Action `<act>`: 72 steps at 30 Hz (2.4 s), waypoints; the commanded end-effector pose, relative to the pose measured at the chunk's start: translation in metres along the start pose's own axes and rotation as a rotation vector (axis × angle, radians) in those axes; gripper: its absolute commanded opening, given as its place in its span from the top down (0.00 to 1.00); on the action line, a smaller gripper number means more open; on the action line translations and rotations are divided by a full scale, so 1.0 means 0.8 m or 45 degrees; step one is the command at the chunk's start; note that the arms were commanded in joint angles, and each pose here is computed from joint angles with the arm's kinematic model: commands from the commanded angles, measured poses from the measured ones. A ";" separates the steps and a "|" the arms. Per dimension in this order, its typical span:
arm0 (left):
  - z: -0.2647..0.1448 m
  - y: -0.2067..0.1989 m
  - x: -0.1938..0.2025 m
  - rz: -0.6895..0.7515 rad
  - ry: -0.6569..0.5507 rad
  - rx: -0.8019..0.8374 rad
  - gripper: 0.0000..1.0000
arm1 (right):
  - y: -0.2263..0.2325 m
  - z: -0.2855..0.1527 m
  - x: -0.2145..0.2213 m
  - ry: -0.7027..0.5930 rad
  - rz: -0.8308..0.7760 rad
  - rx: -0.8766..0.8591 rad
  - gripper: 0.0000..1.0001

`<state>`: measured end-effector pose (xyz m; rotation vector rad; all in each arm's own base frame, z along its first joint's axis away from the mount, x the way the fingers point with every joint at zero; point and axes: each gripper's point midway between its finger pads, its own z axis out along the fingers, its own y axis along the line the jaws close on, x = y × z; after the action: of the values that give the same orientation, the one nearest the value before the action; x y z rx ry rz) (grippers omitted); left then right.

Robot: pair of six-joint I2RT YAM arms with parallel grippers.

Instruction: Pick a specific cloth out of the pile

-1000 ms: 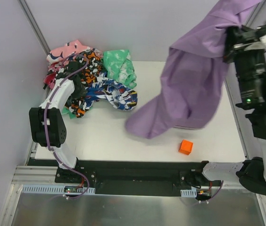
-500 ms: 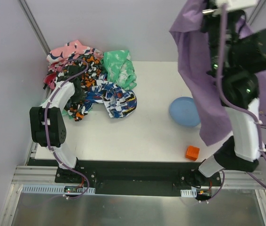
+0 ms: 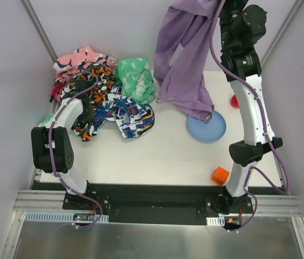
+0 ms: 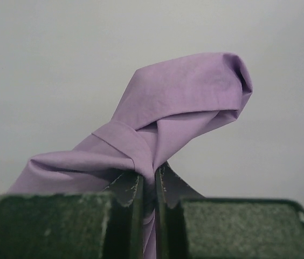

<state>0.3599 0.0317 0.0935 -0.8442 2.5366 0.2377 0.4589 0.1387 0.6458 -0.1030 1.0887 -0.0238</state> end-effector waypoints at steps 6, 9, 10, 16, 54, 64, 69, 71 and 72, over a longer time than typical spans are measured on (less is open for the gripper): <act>-0.016 0.030 -0.012 -0.069 -0.083 -0.063 0.99 | -0.021 0.060 -0.002 -0.312 0.217 0.080 1.00; -0.015 0.028 -0.012 -0.065 -0.084 -0.054 0.99 | -0.033 0.080 0.063 -0.204 0.234 0.108 1.00; -0.015 0.028 -0.012 -0.067 -0.084 -0.054 1.00 | -0.037 0.085 0.095 -0.142 0.231 0.119 1.00; -0.012 0.030 -0.011 -0.063 -0.081 -0.064 1.00 | -0.018 0.065 0.312 0.400 0.069 0.090 0.99; -0.136 0.007 -0.016 -0.127 -0.300 0.372 0.02 | 0.058 -0.133 0.671 1.613 0.663 0.075 0.76; -0.248 -0.043 0.026 0.106 -0.420 0.797 0.01 | 0.032 -0.155 0.489 1.374 0.564 -0.118 0.04; -0.288 -0.068 0.060 0.242 -0.409 1.063 0.01 | 0.005 -0.183 0.388 1.184 0.472 -0.146 0.04; -0.292 -0.074 0.078 0.294 -0.378 1.147 0.01 | -0.015 -0.208 0.361 1.142 0.425 -0.094 0.04; -0.293 -0.076 0.084 0.309 -0.367 1.178 0.01 | -0.024 -0.222 0.347 1.112 0.414 -0.062 0.04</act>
<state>0.2761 -0.0938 0.2628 -0.2911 2.1265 -0.4850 0.4707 0.1102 0.2876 0.0705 2.0829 0.3726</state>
